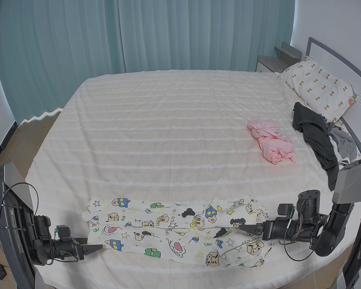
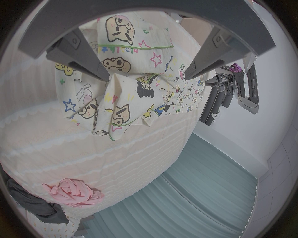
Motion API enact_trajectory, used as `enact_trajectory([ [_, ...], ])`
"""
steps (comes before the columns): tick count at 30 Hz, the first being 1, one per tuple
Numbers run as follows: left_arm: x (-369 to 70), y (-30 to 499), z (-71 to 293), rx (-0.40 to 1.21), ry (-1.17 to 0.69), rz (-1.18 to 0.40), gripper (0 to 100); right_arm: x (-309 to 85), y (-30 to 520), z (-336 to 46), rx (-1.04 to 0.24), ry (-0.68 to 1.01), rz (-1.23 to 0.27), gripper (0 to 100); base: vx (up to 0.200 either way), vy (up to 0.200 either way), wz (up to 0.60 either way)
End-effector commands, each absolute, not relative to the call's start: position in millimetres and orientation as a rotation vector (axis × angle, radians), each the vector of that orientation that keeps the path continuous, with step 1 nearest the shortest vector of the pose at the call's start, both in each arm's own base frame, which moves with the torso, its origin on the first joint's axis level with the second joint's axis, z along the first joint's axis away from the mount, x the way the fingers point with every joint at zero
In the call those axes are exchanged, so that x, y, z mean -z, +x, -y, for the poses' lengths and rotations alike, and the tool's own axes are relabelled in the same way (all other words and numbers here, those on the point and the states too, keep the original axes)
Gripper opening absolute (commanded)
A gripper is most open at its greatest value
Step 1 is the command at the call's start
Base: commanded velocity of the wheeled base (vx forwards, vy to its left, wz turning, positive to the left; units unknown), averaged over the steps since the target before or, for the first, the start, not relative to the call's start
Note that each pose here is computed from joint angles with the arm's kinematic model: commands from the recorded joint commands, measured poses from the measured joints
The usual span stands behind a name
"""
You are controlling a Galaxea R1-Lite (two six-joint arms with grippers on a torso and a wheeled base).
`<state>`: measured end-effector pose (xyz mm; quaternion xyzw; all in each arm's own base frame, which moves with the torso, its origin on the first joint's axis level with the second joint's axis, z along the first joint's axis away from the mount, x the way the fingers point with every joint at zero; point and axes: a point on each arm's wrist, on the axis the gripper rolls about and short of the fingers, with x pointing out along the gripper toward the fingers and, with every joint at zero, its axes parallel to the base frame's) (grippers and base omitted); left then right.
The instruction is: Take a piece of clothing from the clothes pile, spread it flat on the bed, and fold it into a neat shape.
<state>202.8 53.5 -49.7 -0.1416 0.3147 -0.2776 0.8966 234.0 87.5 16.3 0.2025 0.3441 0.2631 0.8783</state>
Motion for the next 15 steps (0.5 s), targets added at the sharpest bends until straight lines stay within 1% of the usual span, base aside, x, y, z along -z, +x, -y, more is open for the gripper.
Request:
enact_trajectory([
  [1,51.6,202.4,-53.4,0.574,-0.297,-0.657,0,-16.0,234.1,-87.7,-0.55,0.422,-0.718,100,0.0,0.0,0.0],
  [11,46.3,199.5,-59.8,0.544,-0.297,-0.637,0,-16.0,234.1,-87.7,-0.55,0.422,-0.718,100,0.0,0.0,0.0],
  [15,43.4,197.9,-67.0,0.526,-0.253,-0.606,0,-15.7,234.1,-87.8,-0.549,0.422,-0.719,100,0.0,0.0,0.0],
])
